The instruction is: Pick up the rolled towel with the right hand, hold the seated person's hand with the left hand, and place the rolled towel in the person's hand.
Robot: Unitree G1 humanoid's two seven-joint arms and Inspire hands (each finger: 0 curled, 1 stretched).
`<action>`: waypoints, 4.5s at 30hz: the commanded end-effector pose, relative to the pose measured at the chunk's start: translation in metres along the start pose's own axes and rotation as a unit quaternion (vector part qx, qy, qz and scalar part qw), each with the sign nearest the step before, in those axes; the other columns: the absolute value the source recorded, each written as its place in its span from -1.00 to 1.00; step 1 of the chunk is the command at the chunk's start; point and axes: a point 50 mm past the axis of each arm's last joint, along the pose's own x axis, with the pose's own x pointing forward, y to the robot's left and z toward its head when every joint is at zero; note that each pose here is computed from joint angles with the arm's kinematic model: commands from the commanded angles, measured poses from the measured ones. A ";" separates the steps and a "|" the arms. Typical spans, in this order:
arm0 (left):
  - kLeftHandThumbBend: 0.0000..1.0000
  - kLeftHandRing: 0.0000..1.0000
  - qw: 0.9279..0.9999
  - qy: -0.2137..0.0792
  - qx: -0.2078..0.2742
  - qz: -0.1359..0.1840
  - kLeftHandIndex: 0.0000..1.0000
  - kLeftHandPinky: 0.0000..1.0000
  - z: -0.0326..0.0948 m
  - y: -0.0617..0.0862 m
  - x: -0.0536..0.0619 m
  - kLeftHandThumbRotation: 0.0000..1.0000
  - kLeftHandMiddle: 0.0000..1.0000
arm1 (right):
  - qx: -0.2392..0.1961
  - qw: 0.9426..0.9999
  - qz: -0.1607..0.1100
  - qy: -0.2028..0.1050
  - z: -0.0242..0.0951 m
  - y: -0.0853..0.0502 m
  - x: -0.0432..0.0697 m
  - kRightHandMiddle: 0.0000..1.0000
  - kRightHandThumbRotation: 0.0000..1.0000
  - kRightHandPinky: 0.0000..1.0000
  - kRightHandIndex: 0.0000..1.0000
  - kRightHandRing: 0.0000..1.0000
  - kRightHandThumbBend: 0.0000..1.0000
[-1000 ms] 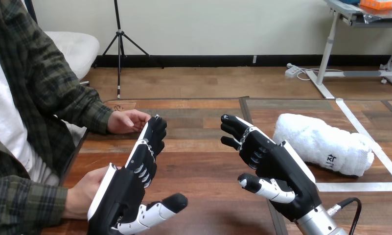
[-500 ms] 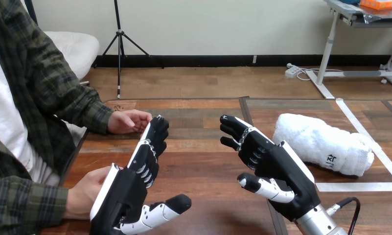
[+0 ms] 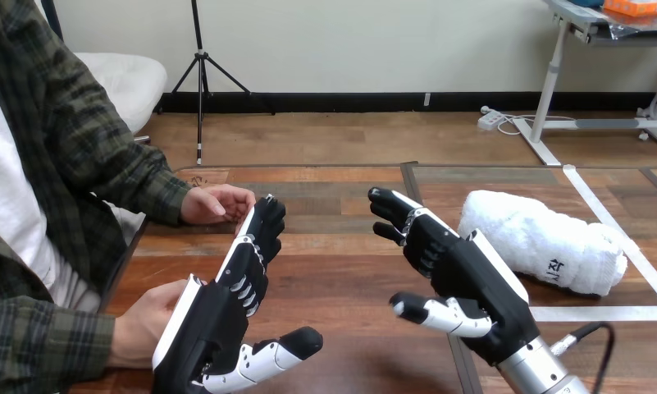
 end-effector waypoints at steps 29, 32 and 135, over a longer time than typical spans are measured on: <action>1.00 1.00 0.999 -0.041 0.009 -0.007 1.00 1.00 0.011 -0.006 0.021 -0.01 1.00 | -0.268 0.960 -0.078 -0.002 0.058 -0.075 0.033 0.96 0.08 0.99 0.92 1.00 1.00; 1.00 1.00 0.999 -0.042 0.006 -0.007 1.00 1.00 0.011 -0.007 0.021 -0.01 1.00 | -0.287 0.954 -0.084 0.002 0.064 -0.081 0.036 0.95 0.07 0.99 0.92 1.00 1.00; 1.00 1.00 0.999 -0.043 -0.003 -0.009 1.00 1.00 0.023 -0.006 0.002 -0.07 1.00 | -0.464 0.798 0.067 0.379 0.087 -0.163 0.110 0.92 -0.45 0.76 0.92 0.89 0.92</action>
